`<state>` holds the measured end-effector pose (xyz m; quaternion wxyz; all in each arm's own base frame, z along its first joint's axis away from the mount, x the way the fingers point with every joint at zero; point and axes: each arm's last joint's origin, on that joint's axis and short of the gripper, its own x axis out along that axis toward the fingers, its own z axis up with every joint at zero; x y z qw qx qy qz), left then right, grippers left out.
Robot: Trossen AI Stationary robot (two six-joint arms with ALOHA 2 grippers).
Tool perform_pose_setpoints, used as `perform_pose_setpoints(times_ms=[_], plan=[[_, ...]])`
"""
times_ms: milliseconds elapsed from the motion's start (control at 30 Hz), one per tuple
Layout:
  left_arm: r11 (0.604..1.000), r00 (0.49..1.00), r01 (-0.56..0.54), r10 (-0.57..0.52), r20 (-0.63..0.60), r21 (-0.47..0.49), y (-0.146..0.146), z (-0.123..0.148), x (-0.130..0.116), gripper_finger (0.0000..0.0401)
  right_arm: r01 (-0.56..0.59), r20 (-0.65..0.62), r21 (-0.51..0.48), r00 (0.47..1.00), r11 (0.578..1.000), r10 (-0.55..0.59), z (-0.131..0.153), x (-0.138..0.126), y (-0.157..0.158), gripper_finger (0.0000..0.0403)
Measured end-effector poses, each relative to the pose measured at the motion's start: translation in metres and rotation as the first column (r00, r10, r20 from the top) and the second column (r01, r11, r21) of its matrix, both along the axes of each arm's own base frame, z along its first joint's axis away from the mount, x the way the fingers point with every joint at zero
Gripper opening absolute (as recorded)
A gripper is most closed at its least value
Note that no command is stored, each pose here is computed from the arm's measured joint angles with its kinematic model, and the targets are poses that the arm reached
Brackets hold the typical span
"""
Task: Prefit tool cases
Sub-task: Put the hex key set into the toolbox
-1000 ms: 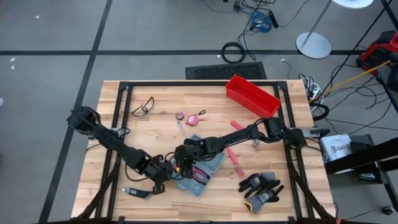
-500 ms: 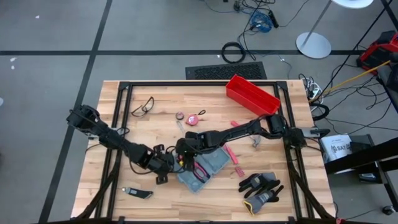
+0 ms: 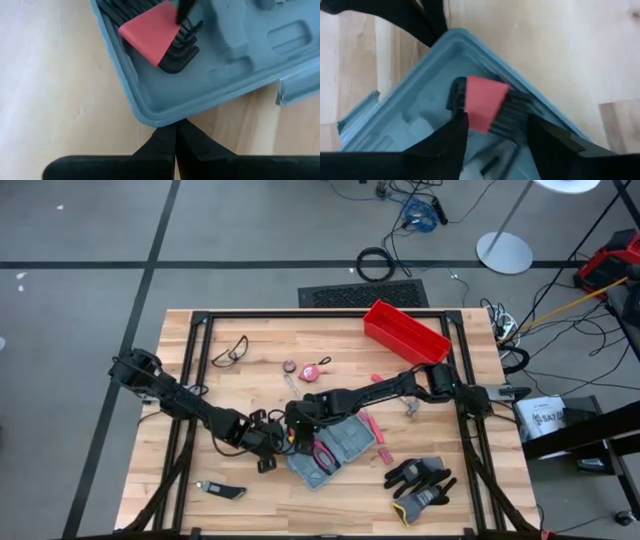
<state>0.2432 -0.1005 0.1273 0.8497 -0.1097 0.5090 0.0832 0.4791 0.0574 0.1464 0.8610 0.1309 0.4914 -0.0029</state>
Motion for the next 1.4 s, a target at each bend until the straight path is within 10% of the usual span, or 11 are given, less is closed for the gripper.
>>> perform_pose_setpoints(times_ms=[333,600,1400], plan=[[1.0,1.0,-0.015,0.014,0.022,0.018,0.001,0.001,0.002,0.0001,-0.034,0.033,0.021,0.999,0.999,0.033,0.001,0.003,-0.003,0.0144],[0.998,0.998,-0.035,0.032,0.047,0.054,0.003,0.001,0.002,0.0001,-0.102,0.112,0.027,0.989,0.994,0.098,0.009,0.008,-0.001,0.0012],[0.994,0.997,-0.057,0.052,0.054,0.096,0.005,0.0,0.001,0.0001,-0.229,0.107,-0.212,0.961,0.95,0.255,0.052,-0.02,0.055,0.0]])
